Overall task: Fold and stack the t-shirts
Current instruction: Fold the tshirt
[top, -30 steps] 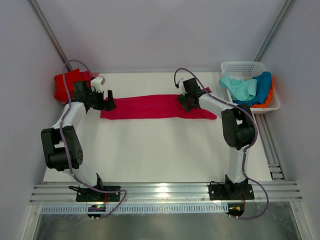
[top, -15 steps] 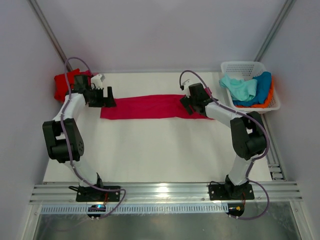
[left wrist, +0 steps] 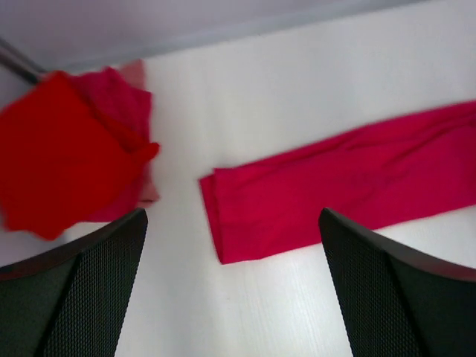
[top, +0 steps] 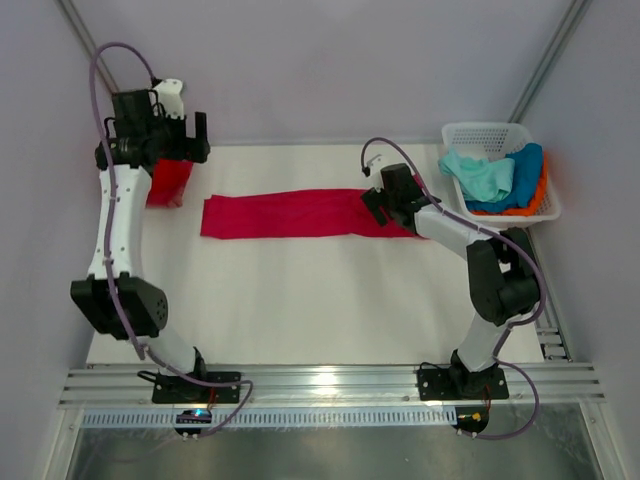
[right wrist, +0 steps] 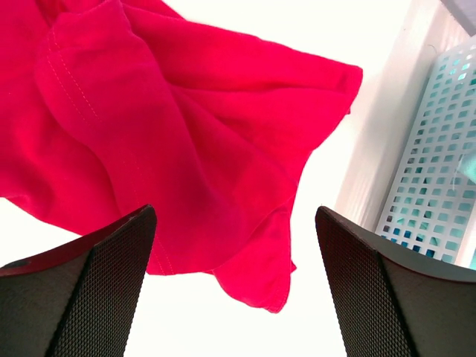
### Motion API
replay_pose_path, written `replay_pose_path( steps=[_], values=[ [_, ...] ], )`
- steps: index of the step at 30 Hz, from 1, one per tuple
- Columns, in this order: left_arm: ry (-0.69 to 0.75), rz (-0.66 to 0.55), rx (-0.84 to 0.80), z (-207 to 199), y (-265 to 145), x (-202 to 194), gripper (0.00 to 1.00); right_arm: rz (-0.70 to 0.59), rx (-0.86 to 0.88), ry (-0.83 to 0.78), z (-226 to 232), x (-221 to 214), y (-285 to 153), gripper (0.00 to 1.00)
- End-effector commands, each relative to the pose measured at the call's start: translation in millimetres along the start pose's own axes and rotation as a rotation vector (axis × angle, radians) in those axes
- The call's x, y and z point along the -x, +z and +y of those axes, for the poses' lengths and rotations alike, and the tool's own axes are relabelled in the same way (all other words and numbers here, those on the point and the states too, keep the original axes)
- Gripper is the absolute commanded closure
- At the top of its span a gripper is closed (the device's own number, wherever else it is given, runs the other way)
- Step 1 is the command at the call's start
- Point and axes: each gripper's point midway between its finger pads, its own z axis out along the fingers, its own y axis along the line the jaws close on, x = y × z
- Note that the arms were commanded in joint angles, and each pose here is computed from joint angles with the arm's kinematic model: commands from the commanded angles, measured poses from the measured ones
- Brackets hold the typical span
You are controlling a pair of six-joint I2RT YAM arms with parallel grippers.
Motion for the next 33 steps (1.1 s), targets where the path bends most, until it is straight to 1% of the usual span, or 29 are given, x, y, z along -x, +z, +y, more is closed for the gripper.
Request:
replay_pose_path(
  steps=[1,2,3,4,5,6,7,8,9,10,11,12,14,15,16,18,20,21,22,23,24,25,26,27,28,29,30,33],
  values=[
    [0.06,-0.281,0.364,35,-76,60,0.01,-0.117,-0.051,0.04,-21,39,-16,0.08],
    [0.004,-0.418,0.502,50,-113,75,0.01,-0.118,-0.054,0.045,-22,39,-17,0.08],
    [-0.073,-0.404,0.517,57,-84,43,0.01,-0.118,-0.055,0.049,-23,40,-18,0.08],
    [-0.015,-0.41,0.421,43,-72,43,0.08,-0.122,-0.052,0.064,-23,42,-19,0.08],
    [0.04,-0.334,0.4,42,-62,29,0.18,-0.128,-0.045,0.07,-23,45,-21,0.08],
    [0.05,-0.264,0.392,44,-49,17,0.21,-0.131,-0.037,0.076,-22,46,-22,0.08],
    [0.03,-0.238,0.379,42,-44,8,0.2,-0.137,-0.029,0.079,-21,48,-23,0.05],
    [0.03,-0.271,0.356,38,-41,11,0.16,-0.15,-0.025,0.093,-20,51,-26,0.01],
    [0.032,-0.277,0.337,33,-39,-1,0.15,-0.151,-0.012,0.096,-19,52,-26,0.01],
    [0.029,-0.296,0.332,32,-39,-3,0.2,-0.149,0.0,0.094,-17,52,-27,0.01],
    [0.039,-0.334,0.283,22,-38,1,0.22,-0.15,0.007,0.093,-16,53,-28,0.01],
    [0.031,-0.331,0.279,20,-39,-7,0.23,-0.153,0.025,0.09,-13,52,-29,0.01],
    [-0.001,-0.323,0.274,19,-37,-13,0.34,-0.153,0.042,0.076,-10,48,-31,0.01],
    [-0.01,-0.293,0.261,17,-33,-21,0.37,-0.159,0.047,0.065,-9,47,-32,0.01],
    [-0.013,-0.262,0.25,16,-27,-29,0.44,-0.166,0.074,0.054,-5,47,-32,0.01],
    [-0.01,-0.198,0.223,13,-17,-46,0.46,-0.166,0.087,0.032,-2,42,-33,0.01],
    [-0.028,-0.151,0.193,9,-6,-63,0.45,-0.161,0.111,0.007,3,37,-32,0.01],
    [-0.037,-0.14,0.184,7,-3,-67,0.41,-0.162,0.114,-0.012,4,36,-30,0.01],
    [-0.048,-0.126,0.189,8,1,-73,0.39,-0.158,0.118,-0.019,5,34,-29,0.01],
    [-0.074,-0.11,0.192,9,5,-80,0.32,-0.153,0.118,-0.021,6,33,-29,0.01],
    [-0.079,-0.085,0.188,9,8,-86,0.15,-0.145,0.121,-0.025,7,30,-26,0.01],
    [-0.084,-0.052,0.179,9,16,-90,0.07,-0.14,0.119,-0.03,7,29,-26,0.01],
    [-0.09,-0.022,0.165,8,20,-95,0.01,-0.137,0.12,-0.034,8,28,-25,0.01],
    [-0.1,0.038,0.128,1,23,-107,0.02,-0.134,0.12,-0.036,8,27,-24,0.01],
    [-0.103,0.05,0.114,0,27,-107,0.08,-0.128,0.114,-0.038,7,24,-23,0.01],
    [-0.114,0.082,0.102,-1,36,-117,0.17,-0.129,0.114,-0.039,7,24,-23,0.0],
    [-0.117,0.089,0.095,-2,38,-120,0.26,-0.127,0.116,-0.039,7,22,-22,0.01],
    [-0.123,0.085,0.108,2,47,-126,0.26,-0.12,0.114,-0.037,3,16,-21,0.01]
  ],
)
